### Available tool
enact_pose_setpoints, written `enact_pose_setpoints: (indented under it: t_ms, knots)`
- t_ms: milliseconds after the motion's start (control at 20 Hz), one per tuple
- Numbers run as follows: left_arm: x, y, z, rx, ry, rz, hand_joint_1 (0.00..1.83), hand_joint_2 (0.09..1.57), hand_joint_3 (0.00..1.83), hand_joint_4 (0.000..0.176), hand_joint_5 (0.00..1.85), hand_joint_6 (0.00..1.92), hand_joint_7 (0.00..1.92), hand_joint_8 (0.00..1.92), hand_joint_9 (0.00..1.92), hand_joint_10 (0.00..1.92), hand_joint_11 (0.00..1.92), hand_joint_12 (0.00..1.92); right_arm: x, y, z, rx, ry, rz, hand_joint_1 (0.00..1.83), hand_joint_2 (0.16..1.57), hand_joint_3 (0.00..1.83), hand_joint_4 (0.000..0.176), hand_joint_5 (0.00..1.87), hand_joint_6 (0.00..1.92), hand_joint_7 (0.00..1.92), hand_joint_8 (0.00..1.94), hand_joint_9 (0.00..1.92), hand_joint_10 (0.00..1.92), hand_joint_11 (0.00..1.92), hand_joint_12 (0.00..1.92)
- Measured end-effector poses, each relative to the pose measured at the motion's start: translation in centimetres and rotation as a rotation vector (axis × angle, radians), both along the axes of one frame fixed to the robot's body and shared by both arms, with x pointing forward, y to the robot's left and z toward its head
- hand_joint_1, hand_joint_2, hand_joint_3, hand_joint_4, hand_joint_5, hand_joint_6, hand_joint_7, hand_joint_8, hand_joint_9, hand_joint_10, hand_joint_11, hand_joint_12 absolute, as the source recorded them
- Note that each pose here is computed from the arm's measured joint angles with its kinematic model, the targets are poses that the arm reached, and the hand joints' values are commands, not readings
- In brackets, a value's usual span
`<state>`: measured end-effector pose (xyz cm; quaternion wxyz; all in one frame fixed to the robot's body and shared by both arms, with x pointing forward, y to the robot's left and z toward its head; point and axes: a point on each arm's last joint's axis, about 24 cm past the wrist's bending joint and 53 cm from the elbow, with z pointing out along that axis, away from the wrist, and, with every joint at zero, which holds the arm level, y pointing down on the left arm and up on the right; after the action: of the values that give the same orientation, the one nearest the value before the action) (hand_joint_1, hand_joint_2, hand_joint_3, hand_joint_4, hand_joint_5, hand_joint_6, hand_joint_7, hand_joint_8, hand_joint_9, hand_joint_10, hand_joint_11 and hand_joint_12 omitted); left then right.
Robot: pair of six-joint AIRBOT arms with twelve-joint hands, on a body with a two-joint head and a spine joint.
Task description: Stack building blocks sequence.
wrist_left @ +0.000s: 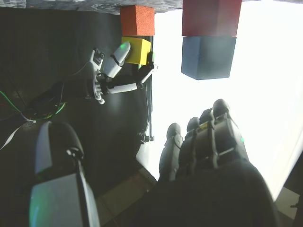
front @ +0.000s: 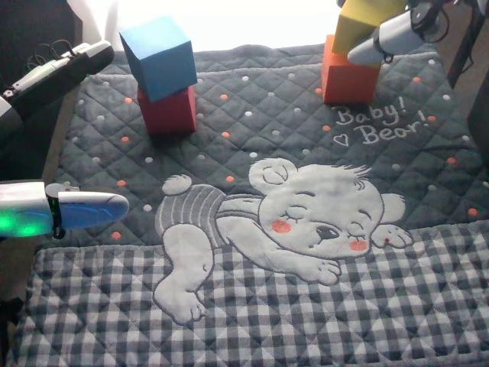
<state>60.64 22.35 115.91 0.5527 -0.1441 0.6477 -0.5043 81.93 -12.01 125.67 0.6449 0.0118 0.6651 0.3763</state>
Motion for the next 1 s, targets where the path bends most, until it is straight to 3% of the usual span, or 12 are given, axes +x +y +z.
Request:
enact_pose_setpoints:
  t_ms: [300, 400, 500, 600, 650, 700, 750, 800, 850, 1000]
  knots:
    - [0.0, 0.0, 0.2, -0.004, -0.005, 0.001, 0.88, 0.82, 0.00, 0.042, 0.14, 0.00, 0.00, 0.00, 0.00, 0.00, 0.00, 0.15, -0.1, 0.3, -0.4, 0.003, 0.000, 0.006, 1.25, 1.09, 0.00, 0.000, 0.93, 0.97, 1.14, 0.81, 1.63, 0.01, 1.29, 0.95]
    - [0.0, 0.0, 0.2, -0.004, -0.005, -0.002, 0.87, 0.83, 0.00, 0.054, 0.14, 0.00, 0.00, 0.00, 0.00, 0.00, 0.00, 0.17, -0.1, 0.3, -0.4, 0.003, 0.000, 0.006, 1.25, 1.10, 0.00, 0.000, 0.93, 0.97, 1.13, 0.84, 1.63, 0.01, 1.28, 0.97]
    - [0.0, 0.0, 0.2, -0.005, -0.005, 0.000, 0.85, 0.82, 0.00, 0.053, 0.13, 0.00, 0.00, 0.00, 0.00, 0.00, 0.00, 0.18, -0.1, 0.3, -0.4, 0.002, 0.000, 0.006, 1.25, 1.10, 0.00, 0.000, 0.92, 0.96, 1.11, 0.89, 1.61, 0.00, 1.24, 0.99]
    - [0.0, 0.0, 0.2, -0.005, -0.004, 0.000, 0.86, 0.82, 0.00, 0.067, 0.14, 0.00, 0.00, 0.00, 0.00, 0.00, 0.00, 0.15, -0.1, 0.3, -0.5, 0.002, 0.000, 0.006, 1.23, 1.14, 0.00, 0.000, 0.79, 1.15, 1.05, 0.98, 1.39, 0.00, 1.08, 0.84]
    - [0.0, 0.0, 0.2, -0.005, -0.005, -0.001, 0.86, 0.82, 0.00, 0.071, 0.14, 0.00, 0.00, 0.00, 0.00, 0.00, 0.00, 0.14, -0.1, 0.3, -0.5, 0.002, 0.000, 0.006, 1.31, 1.14, 0.01, 0.000, 0.66, 0.46, 0.92, 1.12, 1.25, 0.00, 0.96, 0.77]
    - [0.0, 0.0, 0.2, -0.005, -0.004, 0.000, 0.86, 0.82, 0.00, 0.071, 0.13, 0.00, 0.00, 0.00, 0.00, 0.00, 0.00, 0.14, -0.1, 0.3, -0.5, 0.002, 0.000, 0.006, 1.12, 1.12, 0.00, 0.000, 0.64, 0.14, 0.78, 0.47, 1.13, 0.00, 0.91, 0.70]
    - [0.0, 0.0, 0.2, -0.005, -0.004, 0.000, 0.88, 0.82, 0.00, 0.057, 0.14, 0.00, 0.00, 0.00, 0.00, 0.00, 0.00, 0.14, -0.1, 0.3, -0.5, 0.002, 0.001, 0.006, 1.03, 1.09, 0.00, 0.000, 0.51, 0.03, 0.62, 0.15, 0.86, 0.00, 0.69, 0.82]
    - [0.0, 0.0, 0.2, -0.005, -0.004, 0.000, 0.88, 0.81, 0.00, 0.057, 0.14, 0.00, 0.00, 0.00, 0.00, 0.00, 0.00, 0.11, -0.1, 0.3, -0.5, 0.003, 0.003, 0.007, 0.95, 1.08, 0.00, 0.036, 0.41, 0.00, 0.53, 0.03, 0.70, 0.00, 0.46, 1.02]
    - [0.0, 0.0, 0.2, -0.005, -0.005, -0.001, 0.87, 0.82, 0.00, 0.055, 0.14, 0.00, 0.00, 0.00, 0.00, 0.00, 0.00, 0.11, -0.2, 0.5, -0.7, 0.000, 0.008, 0.009, 0.94, 1.05, 0.00, 0.051, 0.30, 0.00, 0.43, 0.01, 0.66, 0.00, 0.38, 1.11]
    - [0.0, 0.0, 0.2, -0.006, -0.005, 0.001, 0.86, 0.82, 0.00, 0.046, 0.13, 0.00, 0.00, 0.00, 0.00, 0.00, 0.00, 0.11, -0.3, 0.7, -1.5, -0.016, 0.024, 0.013, 0.90, 1.03, 0.00, 0.074, 0.20, 0.00, 0.38, 0.00, 0.59, 0.00, 0.18, 1.35]
